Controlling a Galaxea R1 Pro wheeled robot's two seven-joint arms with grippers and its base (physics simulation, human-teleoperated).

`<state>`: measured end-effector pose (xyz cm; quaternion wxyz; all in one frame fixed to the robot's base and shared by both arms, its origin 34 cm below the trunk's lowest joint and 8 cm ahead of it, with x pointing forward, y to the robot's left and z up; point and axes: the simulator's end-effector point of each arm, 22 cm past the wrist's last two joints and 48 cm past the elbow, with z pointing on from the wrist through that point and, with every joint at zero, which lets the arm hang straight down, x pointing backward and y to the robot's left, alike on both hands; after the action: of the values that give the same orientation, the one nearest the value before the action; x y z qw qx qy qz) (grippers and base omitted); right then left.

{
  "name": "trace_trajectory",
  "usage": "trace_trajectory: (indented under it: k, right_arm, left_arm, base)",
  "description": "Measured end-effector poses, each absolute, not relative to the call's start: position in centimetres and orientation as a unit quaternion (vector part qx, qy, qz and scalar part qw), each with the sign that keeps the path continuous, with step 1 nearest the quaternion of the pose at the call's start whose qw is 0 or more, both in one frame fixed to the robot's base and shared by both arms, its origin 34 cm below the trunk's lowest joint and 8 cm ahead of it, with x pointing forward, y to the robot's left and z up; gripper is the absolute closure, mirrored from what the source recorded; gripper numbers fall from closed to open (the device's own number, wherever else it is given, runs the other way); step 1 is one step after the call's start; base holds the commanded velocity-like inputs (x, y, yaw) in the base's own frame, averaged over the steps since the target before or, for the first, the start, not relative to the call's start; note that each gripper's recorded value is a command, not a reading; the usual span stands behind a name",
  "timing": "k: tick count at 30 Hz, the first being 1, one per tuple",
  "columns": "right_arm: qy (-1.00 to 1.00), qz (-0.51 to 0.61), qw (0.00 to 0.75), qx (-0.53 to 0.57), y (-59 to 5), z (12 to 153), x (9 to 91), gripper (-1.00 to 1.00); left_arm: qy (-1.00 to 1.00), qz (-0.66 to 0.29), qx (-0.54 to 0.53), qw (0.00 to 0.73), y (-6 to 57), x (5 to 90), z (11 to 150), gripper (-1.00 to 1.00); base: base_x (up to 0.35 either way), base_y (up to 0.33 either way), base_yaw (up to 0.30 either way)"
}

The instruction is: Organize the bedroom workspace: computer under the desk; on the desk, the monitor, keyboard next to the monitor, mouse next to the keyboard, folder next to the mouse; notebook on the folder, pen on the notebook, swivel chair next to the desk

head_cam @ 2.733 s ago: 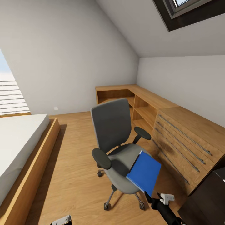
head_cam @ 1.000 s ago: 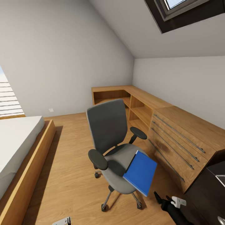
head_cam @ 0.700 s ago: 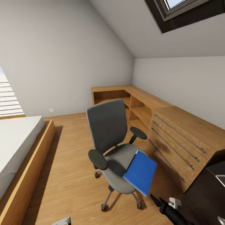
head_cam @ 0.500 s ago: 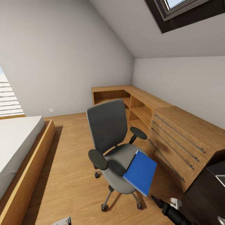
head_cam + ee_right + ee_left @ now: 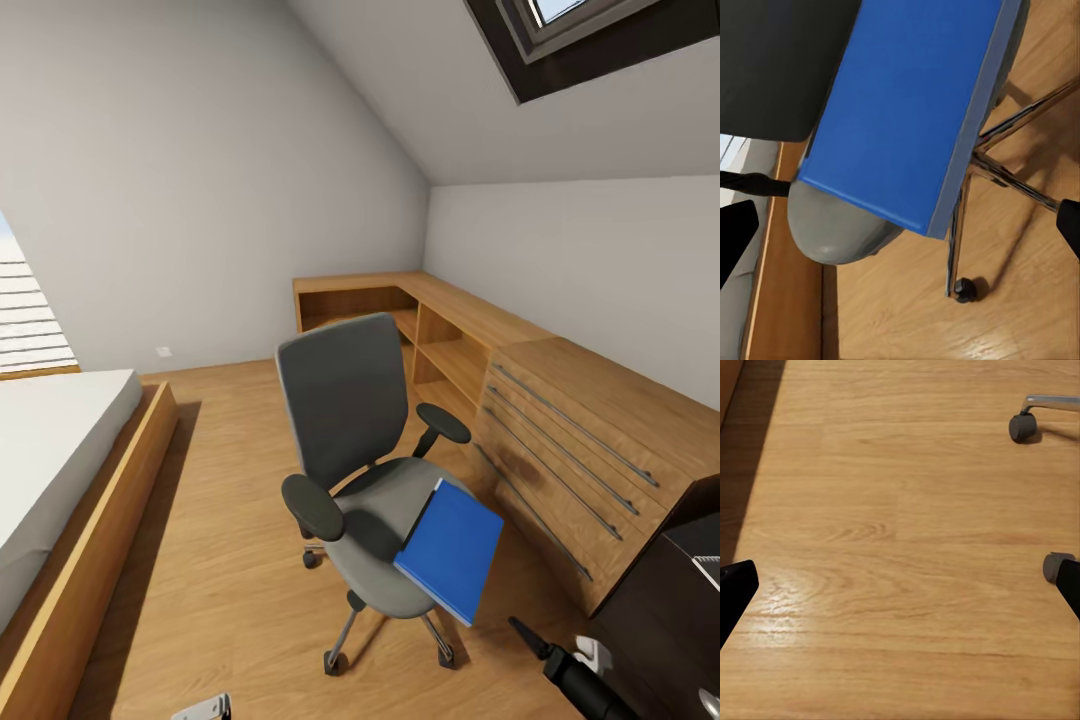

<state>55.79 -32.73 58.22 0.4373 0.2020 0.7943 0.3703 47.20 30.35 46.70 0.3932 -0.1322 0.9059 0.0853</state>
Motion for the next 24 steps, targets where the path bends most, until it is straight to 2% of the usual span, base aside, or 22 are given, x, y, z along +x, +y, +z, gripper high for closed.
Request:
trace_trajectory:
  k: [24]
  right_arm:
    - [0.796, 0.355, 0.437, 0.221, -33.53, 57.31, 54.94, -1.00]
  left_arm:
    - [0.908, 0.081, -0.131, 0.389, 29.91, 47.13, 46.52, -1.00]
  base:
    - [0.000, 0.000, 0.000]
